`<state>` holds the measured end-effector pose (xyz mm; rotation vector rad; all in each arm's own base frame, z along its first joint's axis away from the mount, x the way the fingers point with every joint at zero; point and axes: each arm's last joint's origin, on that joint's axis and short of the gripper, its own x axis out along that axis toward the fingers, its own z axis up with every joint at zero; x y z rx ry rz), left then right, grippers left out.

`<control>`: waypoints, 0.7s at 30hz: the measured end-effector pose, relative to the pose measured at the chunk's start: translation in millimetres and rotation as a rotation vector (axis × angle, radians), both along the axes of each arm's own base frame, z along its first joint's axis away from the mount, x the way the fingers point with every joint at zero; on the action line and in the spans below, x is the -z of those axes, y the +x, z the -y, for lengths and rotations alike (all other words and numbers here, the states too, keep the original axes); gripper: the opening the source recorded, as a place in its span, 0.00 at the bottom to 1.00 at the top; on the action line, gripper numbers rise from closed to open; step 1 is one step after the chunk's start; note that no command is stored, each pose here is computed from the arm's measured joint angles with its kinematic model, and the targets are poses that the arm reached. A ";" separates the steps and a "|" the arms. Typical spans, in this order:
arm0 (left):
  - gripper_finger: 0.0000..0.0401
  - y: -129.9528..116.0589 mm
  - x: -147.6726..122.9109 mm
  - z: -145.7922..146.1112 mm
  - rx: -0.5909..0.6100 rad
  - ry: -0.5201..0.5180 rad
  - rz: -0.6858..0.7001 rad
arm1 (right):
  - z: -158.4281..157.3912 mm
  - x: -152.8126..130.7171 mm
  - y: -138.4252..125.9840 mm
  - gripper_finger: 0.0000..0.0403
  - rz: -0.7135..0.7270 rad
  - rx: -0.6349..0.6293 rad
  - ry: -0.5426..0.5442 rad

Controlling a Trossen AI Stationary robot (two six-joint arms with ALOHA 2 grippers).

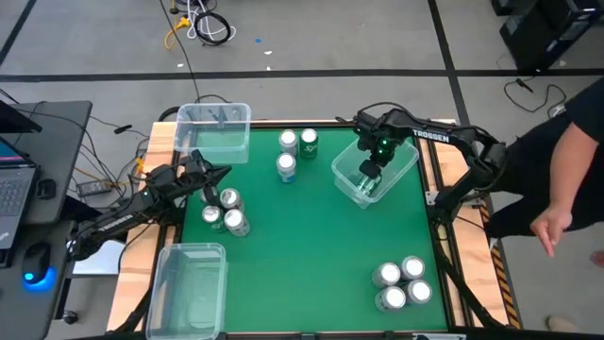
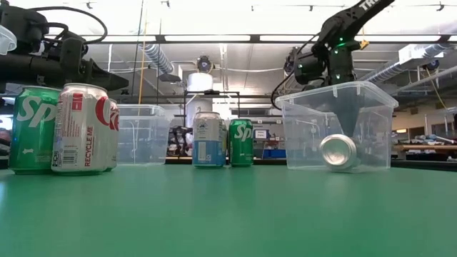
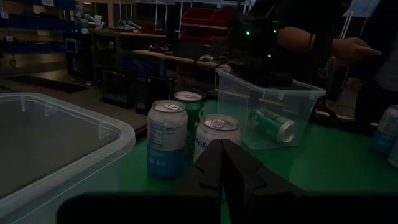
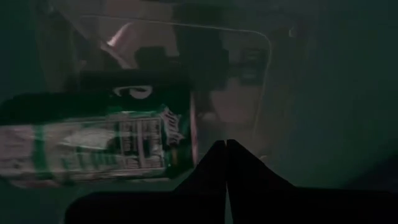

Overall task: Sort soda cans
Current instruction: Put the green soda can into the top right transparent bin

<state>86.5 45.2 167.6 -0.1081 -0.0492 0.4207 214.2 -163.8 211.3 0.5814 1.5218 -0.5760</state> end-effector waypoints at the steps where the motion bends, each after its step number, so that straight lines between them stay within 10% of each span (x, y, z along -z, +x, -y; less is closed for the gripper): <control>1: 0.02 0.0 -0.1 0.0 0.000 0.000 0.000 | -0.3 1.2 -0.8 0.00 -0.008 -0.003 -0.006; 21: 0.02 0.0 -0.1 0.0 0.000 0.000 0.000 | -3.9 -6.9 9.5 0.00 0.049 0.010 0.040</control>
